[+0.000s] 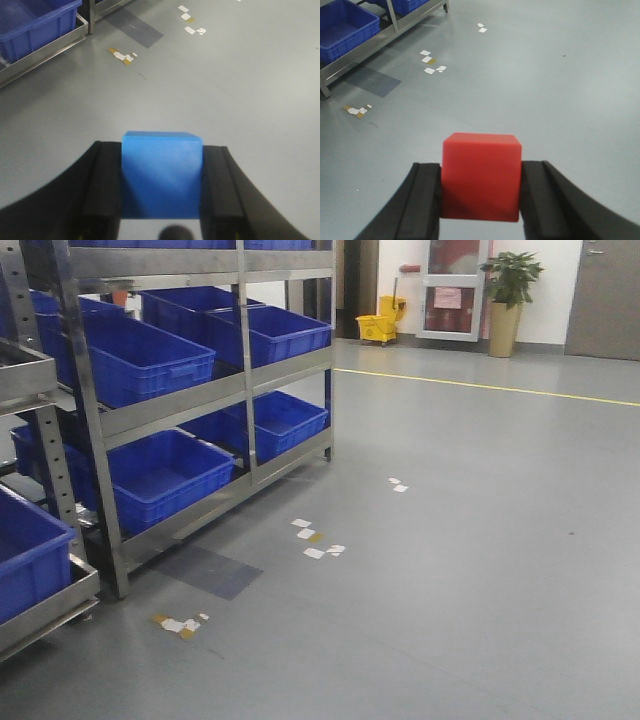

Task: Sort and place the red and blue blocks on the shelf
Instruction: 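Turn the base toward the shelf rack of blue bins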

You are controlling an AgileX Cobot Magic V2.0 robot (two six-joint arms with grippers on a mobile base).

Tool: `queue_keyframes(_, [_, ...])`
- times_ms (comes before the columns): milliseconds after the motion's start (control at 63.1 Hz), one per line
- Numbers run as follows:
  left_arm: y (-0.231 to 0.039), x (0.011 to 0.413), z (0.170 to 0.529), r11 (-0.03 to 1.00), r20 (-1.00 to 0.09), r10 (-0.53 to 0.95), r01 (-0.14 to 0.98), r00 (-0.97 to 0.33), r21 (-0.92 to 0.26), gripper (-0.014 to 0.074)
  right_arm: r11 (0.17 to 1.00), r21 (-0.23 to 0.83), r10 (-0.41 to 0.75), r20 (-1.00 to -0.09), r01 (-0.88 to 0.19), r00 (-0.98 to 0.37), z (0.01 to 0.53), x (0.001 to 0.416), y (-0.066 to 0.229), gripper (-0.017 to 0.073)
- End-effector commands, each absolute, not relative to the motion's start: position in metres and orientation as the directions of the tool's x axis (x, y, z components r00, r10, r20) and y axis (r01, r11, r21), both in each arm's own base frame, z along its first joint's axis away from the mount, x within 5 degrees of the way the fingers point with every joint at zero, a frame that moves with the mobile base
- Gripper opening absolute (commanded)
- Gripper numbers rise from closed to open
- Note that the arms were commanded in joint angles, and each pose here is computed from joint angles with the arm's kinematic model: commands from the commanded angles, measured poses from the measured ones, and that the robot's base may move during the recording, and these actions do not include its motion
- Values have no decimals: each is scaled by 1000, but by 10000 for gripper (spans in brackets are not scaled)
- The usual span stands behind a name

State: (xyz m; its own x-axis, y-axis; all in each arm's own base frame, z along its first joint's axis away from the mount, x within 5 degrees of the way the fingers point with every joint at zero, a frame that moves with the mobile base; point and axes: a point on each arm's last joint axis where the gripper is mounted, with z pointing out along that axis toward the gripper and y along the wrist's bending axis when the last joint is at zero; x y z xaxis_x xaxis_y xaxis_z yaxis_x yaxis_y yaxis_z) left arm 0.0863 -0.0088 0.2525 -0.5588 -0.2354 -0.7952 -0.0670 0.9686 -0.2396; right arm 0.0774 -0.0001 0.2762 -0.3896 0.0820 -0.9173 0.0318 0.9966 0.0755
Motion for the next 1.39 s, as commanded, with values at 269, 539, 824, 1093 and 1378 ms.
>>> queue_keyframes(269, [-10, 91, 269, 964, -846, -250, -40, -471, -263, 125, 997, 67, 71, -954, 26, -292, 292, 80, -1, 60])
queue_keyframes(539, [-10, 91, 269, 964, -846, -250, -40, -471, -263, 125, 997, 67, 71, -954, 26, -292, 292, 80, -1, 60])
queue_keyframes(824, [-10, 91, 269, 964, -846, -250, -40, -471, -263, 125, 997, 67, 71, -954, 26, -292, 292, 80, -1, 60])
queue_keyframes(1093, [-10, 91, 269, 964, -846, -250, -40, -471, -263, 125, 997, 67, 71, -954, 26, -292, 292, 80, -1, 60])
queue_keyframes(1378, [-10, 91, 269, 964, -846, -250, -40, -471, -263, 125, 997, 67, 71, -954, 26, -292, 292, 80, -1, 60])
